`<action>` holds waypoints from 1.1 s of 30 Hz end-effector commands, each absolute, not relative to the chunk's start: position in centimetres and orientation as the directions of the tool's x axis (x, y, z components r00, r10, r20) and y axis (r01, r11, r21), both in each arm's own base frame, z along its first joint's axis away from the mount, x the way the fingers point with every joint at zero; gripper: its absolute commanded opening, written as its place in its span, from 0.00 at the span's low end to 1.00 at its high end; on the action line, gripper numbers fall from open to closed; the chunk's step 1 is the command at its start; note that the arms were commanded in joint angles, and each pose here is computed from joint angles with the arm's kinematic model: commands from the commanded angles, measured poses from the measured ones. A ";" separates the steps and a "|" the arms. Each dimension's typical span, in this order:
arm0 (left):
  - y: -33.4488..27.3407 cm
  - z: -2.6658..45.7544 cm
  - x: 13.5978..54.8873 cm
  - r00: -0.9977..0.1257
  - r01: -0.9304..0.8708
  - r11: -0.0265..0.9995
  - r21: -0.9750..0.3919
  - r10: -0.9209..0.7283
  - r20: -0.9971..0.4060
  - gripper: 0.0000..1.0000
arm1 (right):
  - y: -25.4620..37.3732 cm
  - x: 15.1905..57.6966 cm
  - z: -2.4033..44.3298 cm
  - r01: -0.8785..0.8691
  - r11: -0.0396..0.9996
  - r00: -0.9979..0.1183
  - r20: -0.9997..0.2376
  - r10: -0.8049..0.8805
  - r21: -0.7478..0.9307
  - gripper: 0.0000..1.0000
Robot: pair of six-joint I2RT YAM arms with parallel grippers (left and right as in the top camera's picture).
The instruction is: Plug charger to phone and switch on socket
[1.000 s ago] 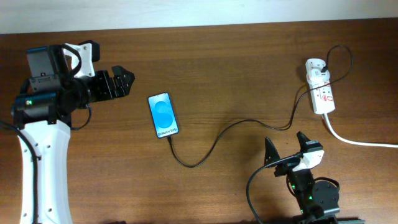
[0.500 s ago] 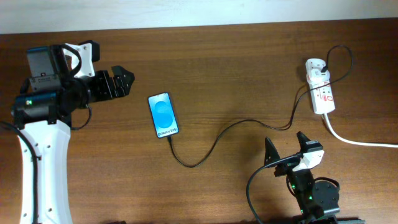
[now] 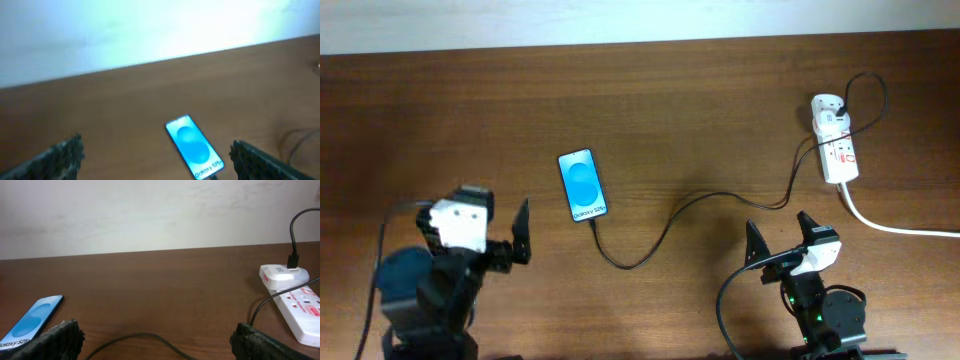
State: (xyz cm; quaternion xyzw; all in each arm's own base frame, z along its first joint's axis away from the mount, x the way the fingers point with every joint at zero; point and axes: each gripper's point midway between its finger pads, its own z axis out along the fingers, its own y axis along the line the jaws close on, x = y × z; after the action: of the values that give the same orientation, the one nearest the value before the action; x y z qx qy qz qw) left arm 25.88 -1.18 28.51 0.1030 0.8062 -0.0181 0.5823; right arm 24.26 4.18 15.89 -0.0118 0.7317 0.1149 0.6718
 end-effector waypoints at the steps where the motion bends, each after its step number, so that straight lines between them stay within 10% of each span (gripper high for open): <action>1: -1.3 26.8 25.1 -0.173 0.194 0.955 0.223 0.257 -0.951 1.00 | 3.9 24.3 15.7 -0.159 0.976 -0.097 -0.986 0.134 0.148 0.99; 8: -4.0 21.4 24.4 0.105 0.224 0.831 0.509 0.498 -0.861 0.99 | 3.9 24.3 15.7 -0.159 0.976 -0.097 -0.986 0.134 0.148 0.98; 33: -3.9 16.2 24.1 0.074 0.232 0.834 0.501 0.498 -0.864 0.99 | 3.9 24.3 15.7 -0.159 0.976 -0.097 -0.986 0.134 0.148 0.98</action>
State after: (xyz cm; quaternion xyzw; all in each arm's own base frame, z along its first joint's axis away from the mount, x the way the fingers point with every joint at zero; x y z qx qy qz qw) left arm 24.12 -3.99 16.41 0.2701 0.6747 0.0922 0.6807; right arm 24.26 4.18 15.89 -0.0114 0.7317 0.1153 0.6717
